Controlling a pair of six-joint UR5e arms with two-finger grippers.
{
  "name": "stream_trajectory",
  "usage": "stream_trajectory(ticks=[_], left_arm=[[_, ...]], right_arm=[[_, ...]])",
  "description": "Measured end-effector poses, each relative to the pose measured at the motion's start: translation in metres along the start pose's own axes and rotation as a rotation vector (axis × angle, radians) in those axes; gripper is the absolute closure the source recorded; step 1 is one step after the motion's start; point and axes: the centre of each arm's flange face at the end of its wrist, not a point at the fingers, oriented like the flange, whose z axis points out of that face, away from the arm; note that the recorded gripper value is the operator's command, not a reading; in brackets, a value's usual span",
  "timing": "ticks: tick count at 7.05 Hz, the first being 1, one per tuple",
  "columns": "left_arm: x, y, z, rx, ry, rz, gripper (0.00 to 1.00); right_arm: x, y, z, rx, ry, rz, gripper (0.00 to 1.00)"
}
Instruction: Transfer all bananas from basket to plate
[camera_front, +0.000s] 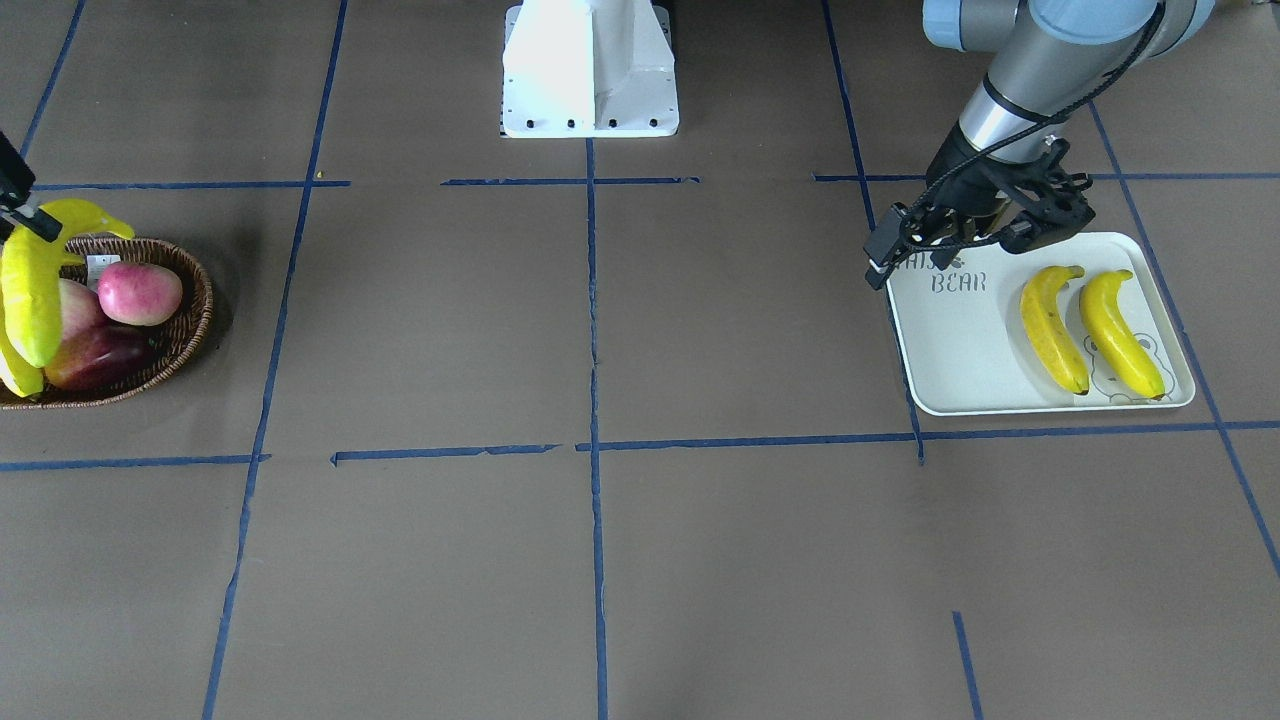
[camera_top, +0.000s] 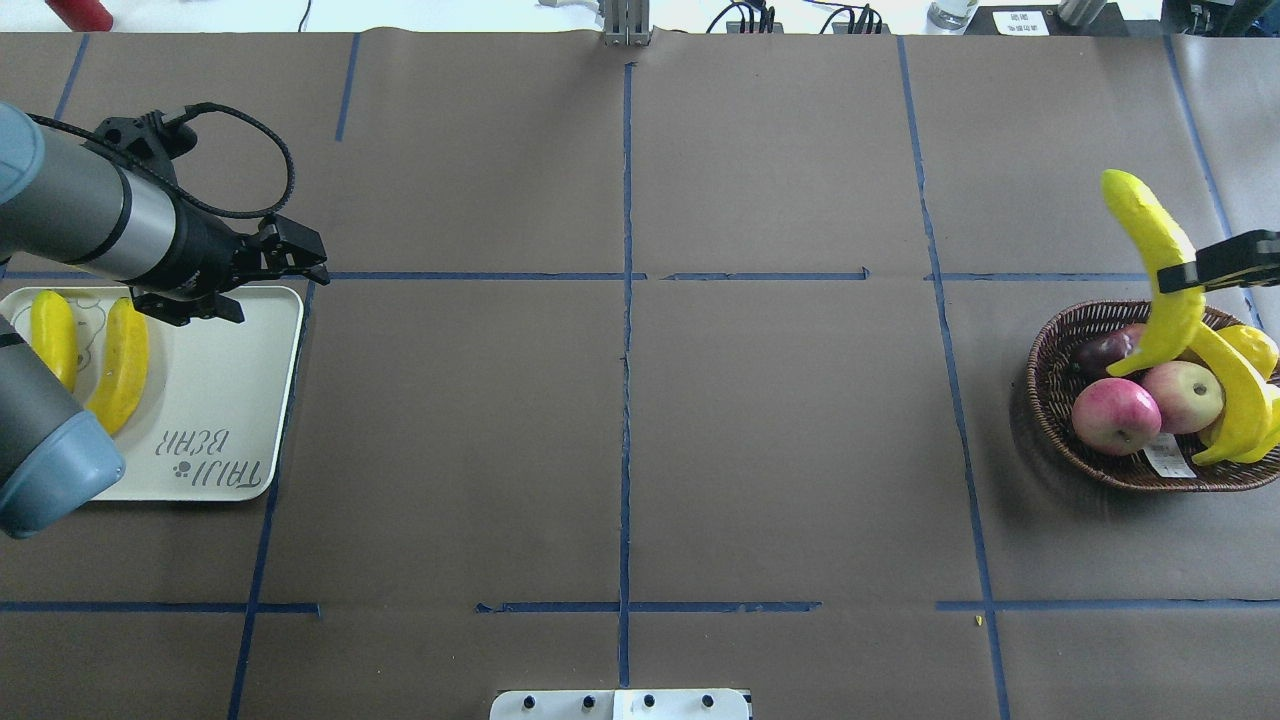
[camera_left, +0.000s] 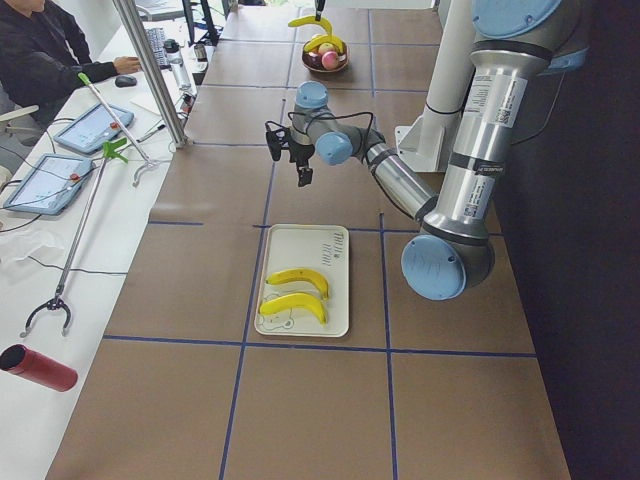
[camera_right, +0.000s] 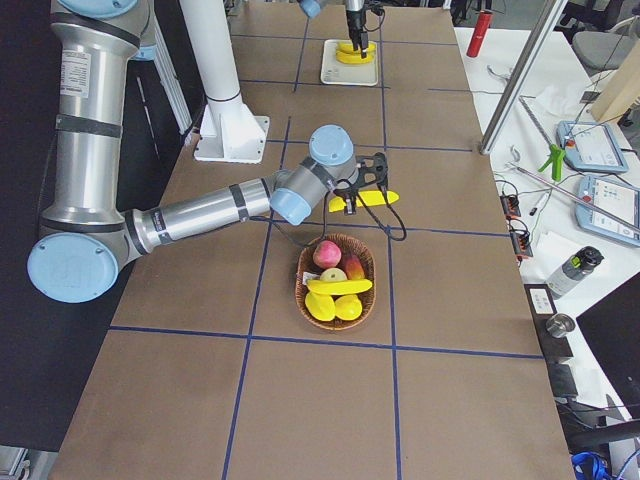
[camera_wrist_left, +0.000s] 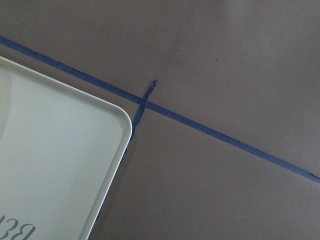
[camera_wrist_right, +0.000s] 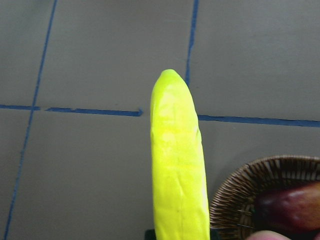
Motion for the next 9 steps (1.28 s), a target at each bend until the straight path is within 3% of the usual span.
stream_trajectory(ticks=[2,5,7,9], left_arm=[[0.051,0.018,-0.007,-0.017,0.116,0.007,0.01],[0.103,0.052,-0.026,-0.085,0.452,-0.038,0.01],[0.133,0.069,-0.035,-0.128,0.536,-0.043,0.01],[0.158,0.079,-0.032,-0.153,0.558,-0.033,0.01]], right_arm=[[-0.114,-0.020,0.052,0.004,-0.085,0.099,0.99],[-0.258,0.026,0.125,0.108,-0.255,0.207,0.99],[-0.315,0.064,0.153,0.116,-0.325,0.165,0.99],[-0.333,0.081,0.162,0.113,-0.341,0.054,0.99]])
